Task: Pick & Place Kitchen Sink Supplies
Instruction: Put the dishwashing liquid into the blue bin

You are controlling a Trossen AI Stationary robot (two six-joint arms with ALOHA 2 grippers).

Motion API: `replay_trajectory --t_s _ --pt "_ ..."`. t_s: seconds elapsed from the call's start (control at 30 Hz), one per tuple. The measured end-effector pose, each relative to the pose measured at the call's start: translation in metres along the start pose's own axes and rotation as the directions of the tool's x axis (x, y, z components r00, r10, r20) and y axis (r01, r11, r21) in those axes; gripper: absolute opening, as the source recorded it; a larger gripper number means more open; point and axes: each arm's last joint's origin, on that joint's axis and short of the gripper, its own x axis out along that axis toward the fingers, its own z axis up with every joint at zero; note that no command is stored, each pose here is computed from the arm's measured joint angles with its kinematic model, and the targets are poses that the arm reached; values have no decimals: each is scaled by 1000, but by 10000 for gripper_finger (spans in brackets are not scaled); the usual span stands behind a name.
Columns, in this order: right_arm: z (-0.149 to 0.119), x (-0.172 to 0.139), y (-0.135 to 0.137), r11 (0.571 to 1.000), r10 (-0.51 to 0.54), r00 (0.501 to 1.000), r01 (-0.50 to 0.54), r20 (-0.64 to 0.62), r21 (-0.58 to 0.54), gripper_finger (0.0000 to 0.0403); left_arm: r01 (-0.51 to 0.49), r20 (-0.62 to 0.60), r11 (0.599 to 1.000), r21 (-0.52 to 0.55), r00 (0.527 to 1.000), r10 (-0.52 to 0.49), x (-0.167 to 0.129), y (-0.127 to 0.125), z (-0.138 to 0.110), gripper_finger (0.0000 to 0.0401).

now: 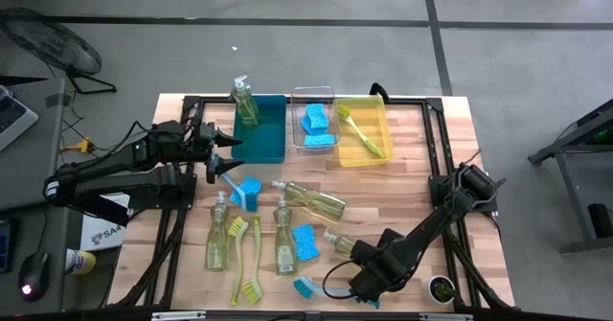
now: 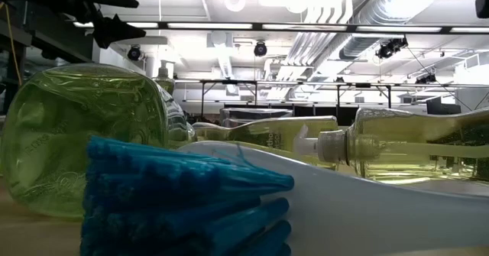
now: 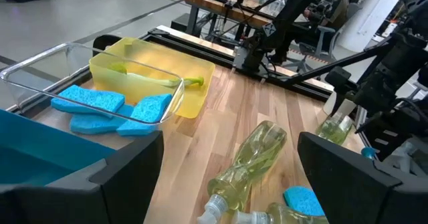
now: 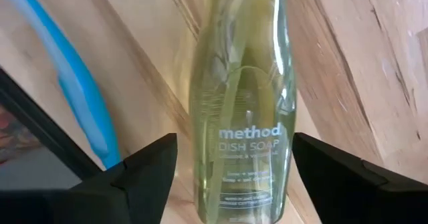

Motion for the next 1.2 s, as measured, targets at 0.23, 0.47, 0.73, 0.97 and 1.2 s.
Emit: replay_trajectory --t_s 0.23,0.47,0.73,0.97,1.2 --pt "6 0 0 1000 13 999 -13 34 10 344 -6 -25 1000 0 1000 6 0 1 -2 339" --pt "16 3 1 999 29 999 -31 45 24 363 -7 -26 1000 0 1000 7 0 1 -3 339" --pt "18 23 6 1000 -11 1000 11 2 13 364 6 -29 1000 0 1000 -6 0 0 -3 339" --pt "14 28 2 998 -54 998 54 -9 14 364 9 -29 1000 0 1000 -9 0 0 -3 339" --pt "1 70 -6 1000 -4 999 5 -43 20 364 9 -29 1000 0 1000 -9 0 0 -3 339"
